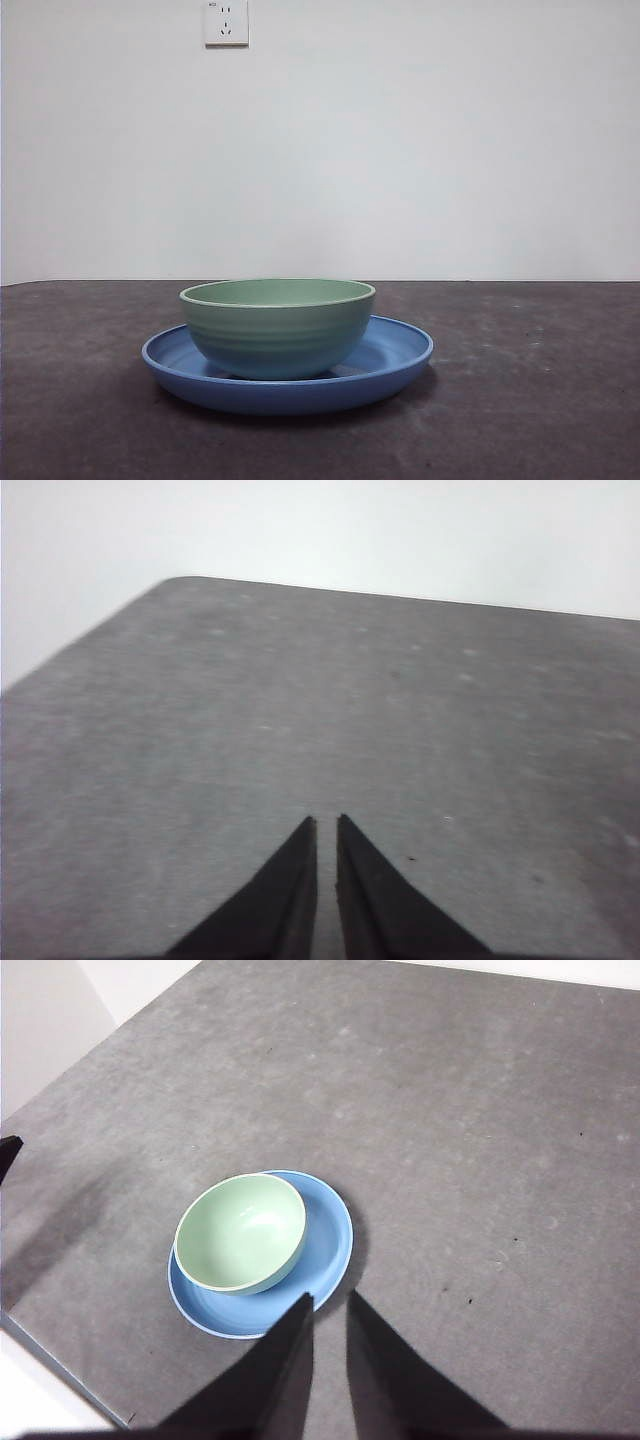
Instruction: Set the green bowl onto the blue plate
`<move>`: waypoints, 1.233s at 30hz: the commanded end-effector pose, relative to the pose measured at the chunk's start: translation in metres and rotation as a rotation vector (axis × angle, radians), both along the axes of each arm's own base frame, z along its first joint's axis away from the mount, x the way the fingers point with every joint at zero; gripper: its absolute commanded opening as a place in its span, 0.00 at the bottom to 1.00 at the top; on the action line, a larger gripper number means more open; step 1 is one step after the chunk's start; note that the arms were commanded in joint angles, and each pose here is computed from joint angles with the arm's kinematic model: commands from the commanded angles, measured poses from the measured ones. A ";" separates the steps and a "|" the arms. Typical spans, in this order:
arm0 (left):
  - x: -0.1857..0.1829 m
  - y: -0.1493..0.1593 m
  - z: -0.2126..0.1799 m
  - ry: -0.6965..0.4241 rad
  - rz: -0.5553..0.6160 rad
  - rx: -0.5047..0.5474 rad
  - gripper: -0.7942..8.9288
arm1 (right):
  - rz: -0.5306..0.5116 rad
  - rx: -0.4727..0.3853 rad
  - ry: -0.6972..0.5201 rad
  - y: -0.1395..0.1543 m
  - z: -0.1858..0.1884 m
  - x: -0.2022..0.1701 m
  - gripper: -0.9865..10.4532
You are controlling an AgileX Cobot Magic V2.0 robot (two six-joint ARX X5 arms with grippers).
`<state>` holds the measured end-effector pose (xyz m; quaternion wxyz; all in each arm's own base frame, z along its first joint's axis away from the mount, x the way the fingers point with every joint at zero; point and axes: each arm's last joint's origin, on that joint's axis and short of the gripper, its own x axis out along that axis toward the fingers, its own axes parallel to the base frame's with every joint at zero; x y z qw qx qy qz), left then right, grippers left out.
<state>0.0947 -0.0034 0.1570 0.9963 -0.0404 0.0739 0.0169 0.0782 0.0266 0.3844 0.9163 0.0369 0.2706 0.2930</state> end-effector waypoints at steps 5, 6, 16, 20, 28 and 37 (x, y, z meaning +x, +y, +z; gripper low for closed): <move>0.001 -0.002 -0.008 0.034 -0.071 0.020 0.12 | 0.010 -0.002 -0.025 0.000 0.004 0.000 0.13; 0.001 -0.001 -0.008 0.034 -0.069 0.029 0.12 | 0.010 -0.002 -0.025 0.000 0.004 0.000 0.13; 0.001 0.000 -0.008 0.033 -0.058 0.044 0.12 | 0.010 -0.002 -0.025 0.000 0.004 0.000 0.13; 0.001 0.000 -0.008 0.033 -0.058 0.044 0.12 | 0.010 -0.002 -0.025 0.000 0.004 0.000 0.13; 0.001 0.000 -0.008 0.033 -0.058 0.044 0.12 | 0.010 -0.003 -0.025 0.000 0.004 0.000 0.13; 0.001 0.000 -0.008 0.033 -0.058 0.044 0.12 | 0.000 0.003 -0.059 -0.002 -0.002 -0.009 0.13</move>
